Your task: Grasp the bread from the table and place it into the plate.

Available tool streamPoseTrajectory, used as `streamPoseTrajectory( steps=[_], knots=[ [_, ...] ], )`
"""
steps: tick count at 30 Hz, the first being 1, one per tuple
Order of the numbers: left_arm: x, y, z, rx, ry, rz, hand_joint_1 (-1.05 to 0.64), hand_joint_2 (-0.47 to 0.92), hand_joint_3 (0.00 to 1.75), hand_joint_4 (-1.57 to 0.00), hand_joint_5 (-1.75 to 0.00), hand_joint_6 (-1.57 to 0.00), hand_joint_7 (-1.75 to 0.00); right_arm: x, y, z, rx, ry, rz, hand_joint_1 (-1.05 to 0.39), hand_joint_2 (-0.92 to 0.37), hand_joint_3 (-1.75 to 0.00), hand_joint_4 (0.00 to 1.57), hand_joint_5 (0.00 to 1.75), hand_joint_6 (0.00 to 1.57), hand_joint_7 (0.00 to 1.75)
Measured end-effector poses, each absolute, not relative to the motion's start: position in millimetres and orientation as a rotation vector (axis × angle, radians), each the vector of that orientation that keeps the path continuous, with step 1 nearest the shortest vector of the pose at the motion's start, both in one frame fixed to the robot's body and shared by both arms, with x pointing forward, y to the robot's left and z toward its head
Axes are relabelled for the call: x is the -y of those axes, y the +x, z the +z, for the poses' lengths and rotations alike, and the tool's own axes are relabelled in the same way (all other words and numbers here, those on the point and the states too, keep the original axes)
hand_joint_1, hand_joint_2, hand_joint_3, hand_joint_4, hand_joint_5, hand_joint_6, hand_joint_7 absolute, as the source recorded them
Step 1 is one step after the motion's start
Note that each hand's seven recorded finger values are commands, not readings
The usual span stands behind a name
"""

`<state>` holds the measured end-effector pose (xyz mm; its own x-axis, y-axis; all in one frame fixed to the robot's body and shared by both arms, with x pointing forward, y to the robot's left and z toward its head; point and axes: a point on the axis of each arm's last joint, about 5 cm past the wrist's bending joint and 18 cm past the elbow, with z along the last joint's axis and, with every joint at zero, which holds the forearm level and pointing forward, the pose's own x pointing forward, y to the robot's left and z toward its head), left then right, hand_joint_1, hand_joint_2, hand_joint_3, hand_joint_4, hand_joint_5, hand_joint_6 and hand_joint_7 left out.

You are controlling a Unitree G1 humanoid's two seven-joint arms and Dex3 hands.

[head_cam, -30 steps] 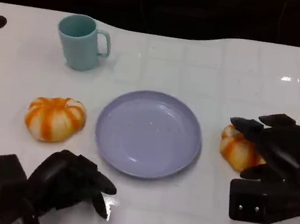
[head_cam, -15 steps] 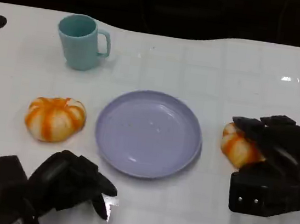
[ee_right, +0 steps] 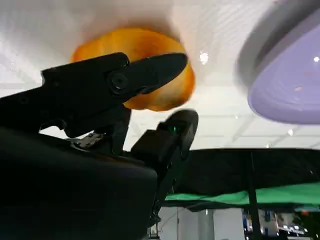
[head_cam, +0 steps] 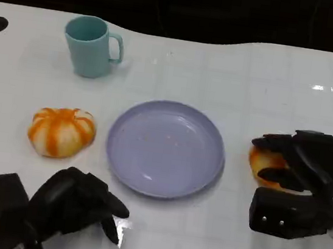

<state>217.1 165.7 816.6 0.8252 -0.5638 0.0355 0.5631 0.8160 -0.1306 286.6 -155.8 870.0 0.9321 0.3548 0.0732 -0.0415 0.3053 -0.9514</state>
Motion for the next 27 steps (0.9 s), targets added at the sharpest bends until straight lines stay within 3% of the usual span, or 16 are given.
streamPoseTrajectory(
  steps=[1,3,5,7,9,18,23,27],
  knots=[
    [-165.8,216.9,816.5,-0.005,-0.138,-0.601,-1.05,0.92,0.04,-1.34,-0.82,-1.57,-0.06,156.1,286.3,869.5,0.297,-1.233,0.261,-0.13,-0.86,-0.26,0.87,1.7,1.23,0.2],
    [-166.0,216.3,816.1,-0.007,-0.139,-0.599,-1.05,0.92,0.04,-1.34,-0.82,-1.57,-0.06,156.2,285.9,868.9,0.317,-1.223,0.247,-0.12,-0.66,-0.66,0.9,1.74,1.23,0.34],
    [-166.2,215.7,815.8,-0.008,-0.14,-0.598,-1.05,0.92,0.03,-1.34,-0.81,-1.57,-0.06,156.2,286.2,868.9,0.338,-1.215,0.234,-0.12,-0.61,-0.76,0.91,1.74,1.22,0.37],
    [-166.3,215.2,815.4,-0.009,-0.14,-0.598,-1.05,0.92,0.04,-1.34,-0.82,-1.57,-0.06,156.4,286.7,869.1,0.352,-1.212,0.222,-0.11,-0.44,-0.96,0.91,1.75,0.85,1.41],
    [-166.5,214.9,815.3,-0.01,-0.139,-0.598,-1.05,0.92,0.04,-1.34,-0.82,-1.57,-0.06,156.4,286.4,868.6,0.388,-1.193,0.191,-0.11,-0.41,-1.01,0.92,1.75,0.74,1.66],
    [-166.9,215.2,815.9,-0.011,-0.138,-0.599,-1.05,0.92,0.04,-1.34,-0.82,-1.57,-0.07,150.4,287.4,871.7,0.509,-1.107,0.111,-0.11,-0.34,-1.23,0.98,1.75,0.72,1.75],
    [-166.9,215.1,815.8,-0.011,-0.138,-0.599,-1.05,0.92,0.03,-1.34,-0.82,-1.57,-0.07,148.1,288.1,874.3,0.54,-1.082,0.106,-0.12,-0.27,-1.4,1.01,1.75,0.76,1.75],
    [-166.9,215.1,815.8,-0.011,-0.138,-0.599,-1.05,0.92,0.03,-1.34,-0.82,-1.57,-0.07,145.8,289.3,878.2,0.568,-1.055,0.101,-0.13,-0.25,-1.44,1.02,1.75,0.76,1.75]
  ],
)
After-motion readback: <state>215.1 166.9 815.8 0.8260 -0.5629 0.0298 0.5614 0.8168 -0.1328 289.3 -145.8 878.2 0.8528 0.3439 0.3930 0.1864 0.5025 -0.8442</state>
